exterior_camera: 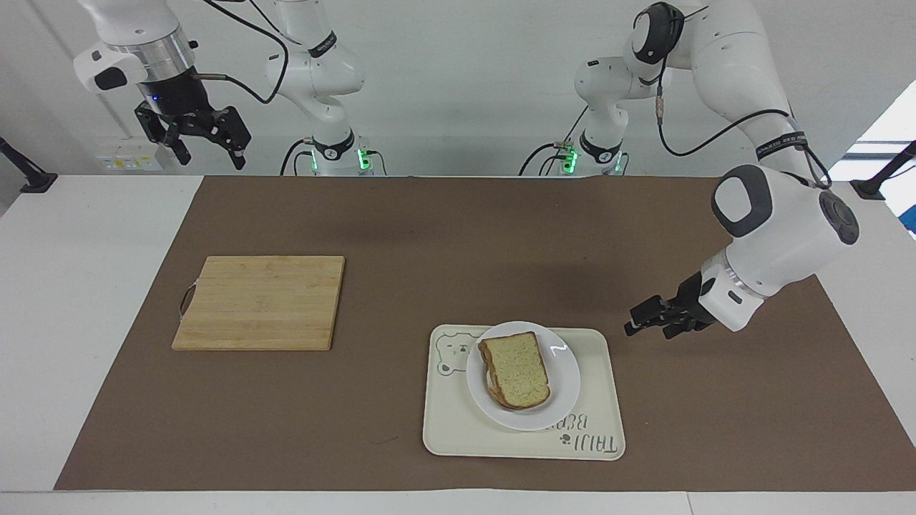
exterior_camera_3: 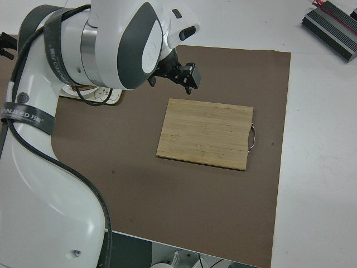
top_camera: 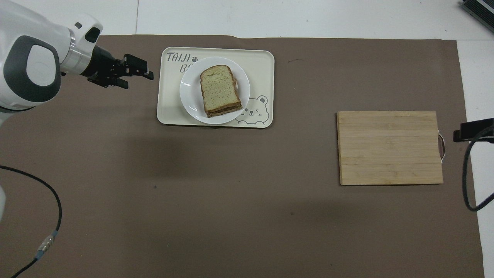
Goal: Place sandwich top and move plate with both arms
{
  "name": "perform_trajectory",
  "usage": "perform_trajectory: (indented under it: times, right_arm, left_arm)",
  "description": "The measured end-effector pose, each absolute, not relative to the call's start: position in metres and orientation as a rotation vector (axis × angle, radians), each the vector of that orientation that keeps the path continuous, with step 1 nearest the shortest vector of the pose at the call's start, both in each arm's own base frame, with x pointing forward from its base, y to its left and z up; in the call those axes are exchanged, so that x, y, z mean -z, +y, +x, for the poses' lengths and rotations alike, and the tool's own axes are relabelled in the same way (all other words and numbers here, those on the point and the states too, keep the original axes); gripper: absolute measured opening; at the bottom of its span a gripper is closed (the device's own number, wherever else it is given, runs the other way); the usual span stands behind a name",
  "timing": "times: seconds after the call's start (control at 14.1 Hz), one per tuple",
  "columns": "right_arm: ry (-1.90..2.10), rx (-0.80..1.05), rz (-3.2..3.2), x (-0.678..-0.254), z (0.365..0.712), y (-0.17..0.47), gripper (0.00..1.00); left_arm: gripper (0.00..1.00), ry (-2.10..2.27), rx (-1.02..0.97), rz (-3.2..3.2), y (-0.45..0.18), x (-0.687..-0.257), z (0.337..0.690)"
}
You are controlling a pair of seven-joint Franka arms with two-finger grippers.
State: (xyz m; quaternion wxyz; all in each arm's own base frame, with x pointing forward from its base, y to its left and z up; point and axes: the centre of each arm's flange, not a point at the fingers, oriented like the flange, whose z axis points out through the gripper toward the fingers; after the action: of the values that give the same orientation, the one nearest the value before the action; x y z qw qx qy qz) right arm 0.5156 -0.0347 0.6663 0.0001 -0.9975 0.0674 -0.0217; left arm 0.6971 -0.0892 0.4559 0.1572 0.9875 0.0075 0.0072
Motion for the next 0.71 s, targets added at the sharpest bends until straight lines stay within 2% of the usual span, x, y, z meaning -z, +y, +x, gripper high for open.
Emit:
perform_trajectory:
  times: [0.28, 0.71]
  right_arm:
    - [0.212, 0.068, -3.133, -0.666, 0.516, -0.035, 1.0]
    - [0.212, 0.068, -3.133, -0.666, 0.516, -0.035, 1.0]
  left_arm:
    - [1.0, 0.06, -0.088, 2.926, -0.049, -0.5, 0.672]
    - [1.0, -0.018, 0.042, 3.083, -0.038, -0.555, 0.621]
